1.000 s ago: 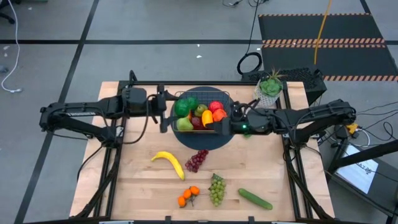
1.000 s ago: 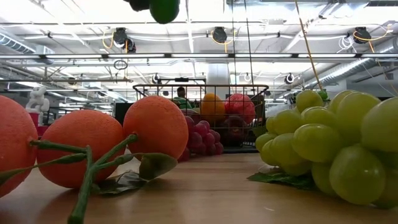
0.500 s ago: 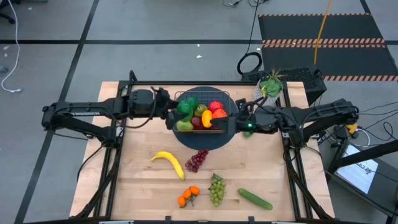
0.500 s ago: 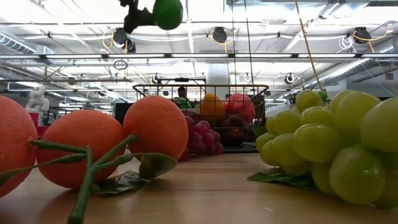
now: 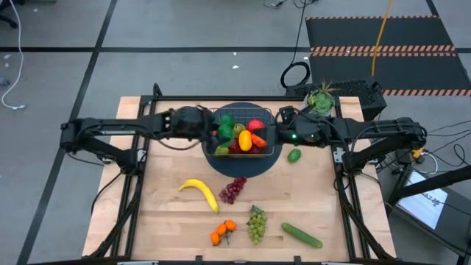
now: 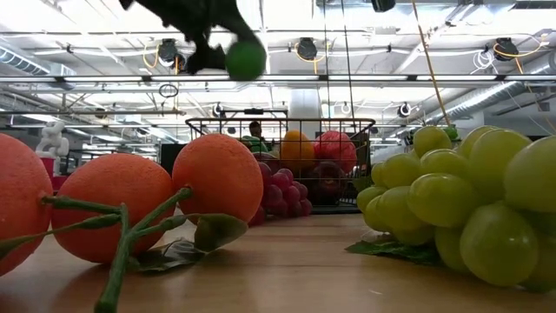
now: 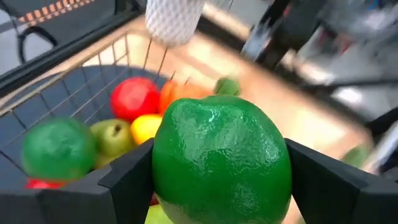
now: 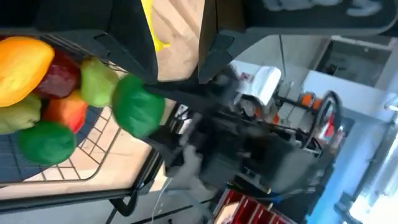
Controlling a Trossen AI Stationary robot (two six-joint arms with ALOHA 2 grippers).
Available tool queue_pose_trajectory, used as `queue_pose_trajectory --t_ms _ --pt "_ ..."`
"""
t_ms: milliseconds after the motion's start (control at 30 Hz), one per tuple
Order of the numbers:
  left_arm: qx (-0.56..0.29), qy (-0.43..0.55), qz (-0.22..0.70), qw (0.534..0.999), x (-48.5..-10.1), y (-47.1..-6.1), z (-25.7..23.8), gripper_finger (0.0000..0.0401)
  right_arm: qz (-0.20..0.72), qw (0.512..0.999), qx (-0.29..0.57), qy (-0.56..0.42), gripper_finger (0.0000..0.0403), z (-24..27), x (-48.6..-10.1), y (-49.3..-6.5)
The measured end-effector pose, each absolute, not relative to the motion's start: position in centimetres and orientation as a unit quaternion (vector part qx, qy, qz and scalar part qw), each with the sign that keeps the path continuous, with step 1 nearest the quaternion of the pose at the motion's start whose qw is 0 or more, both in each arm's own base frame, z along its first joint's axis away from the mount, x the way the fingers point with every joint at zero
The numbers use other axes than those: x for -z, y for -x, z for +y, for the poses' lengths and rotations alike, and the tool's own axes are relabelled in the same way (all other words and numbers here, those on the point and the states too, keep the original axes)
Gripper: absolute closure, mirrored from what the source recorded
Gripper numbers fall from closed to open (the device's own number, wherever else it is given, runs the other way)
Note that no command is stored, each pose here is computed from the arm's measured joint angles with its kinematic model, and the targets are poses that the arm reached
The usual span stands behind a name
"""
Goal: Build produce basket
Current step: Put the bottom green lime into the wire basket, then put the green lime into the wire basket
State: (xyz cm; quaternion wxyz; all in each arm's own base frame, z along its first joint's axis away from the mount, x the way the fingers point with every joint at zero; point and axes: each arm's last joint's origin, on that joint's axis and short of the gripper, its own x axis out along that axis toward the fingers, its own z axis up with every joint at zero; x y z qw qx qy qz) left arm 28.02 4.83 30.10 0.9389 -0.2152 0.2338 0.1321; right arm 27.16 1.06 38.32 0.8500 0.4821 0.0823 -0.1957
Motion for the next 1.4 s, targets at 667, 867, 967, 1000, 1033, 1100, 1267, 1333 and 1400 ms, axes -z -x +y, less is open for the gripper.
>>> queue_pose_trajectory --t_ms 667,867,967,1000,1033,1100,1267,1333,1400 --pt "-0.160 0.150 0.331 0.918 -25.0 -30.8 6.0 0.0040 0.279 0.829 0.273 -0.401 0.0293 -0.7 -37.3 -19.3" --pt "-0.175 0.158 0.324 0.916 -25.1 -30.9 5.4 0.0020 0.353 0.830 0.280 -0.329 0.0292 -0.7 -36.6 -17.7" --pt "-0.184 0.187 0.319 0.911 -25.2 -30.9 5.2 0.0030 0.386 0.833 0.273 -0.286 0.0292 -0.8 -36.3 -17.3" --pt "-0.187 0.198 0.321 0.907 -25.4 -31.0 5.0 0.0035 0.392 0.836 0.269 -0.273 0.0292 -0.8 -36.1 -17.3" --pt "-0.189 0.207 0.324 0.904 -25.9 -31.0 4.9 0.0042 0.400 0.838 0.264 -0.262 0.0292 -0.9 -35.9 -17.3" --pt "-0.189 0.218 0.328 0.900 -27.3 -31.2 4.4 0.0055 0.420 0.839 0.245 -0.245 0.0292 -1.0 -35.1 -17.2" --pt "-0.203 0.244 0.326 0.890 -30.4 -31.4 3.0 0.0097 0.473 0.834 0.185 -0.216 0.0292 -1.3 -31.9 -17.1" --pt "-0.207 0.266 0.311 0.889 -31.4 -31.6 2.5 0.0114 0.487 0.829 0.172 -0.215 0.0292 -1.4 -30.5 -16.9" --pt "-0.207 0.291 0.300 0.885 -32.1 -31.7 2.0 0.0131 0.499 0.825 0.153 -0.215 0.0292 -1.6 -29.1 -16.6"
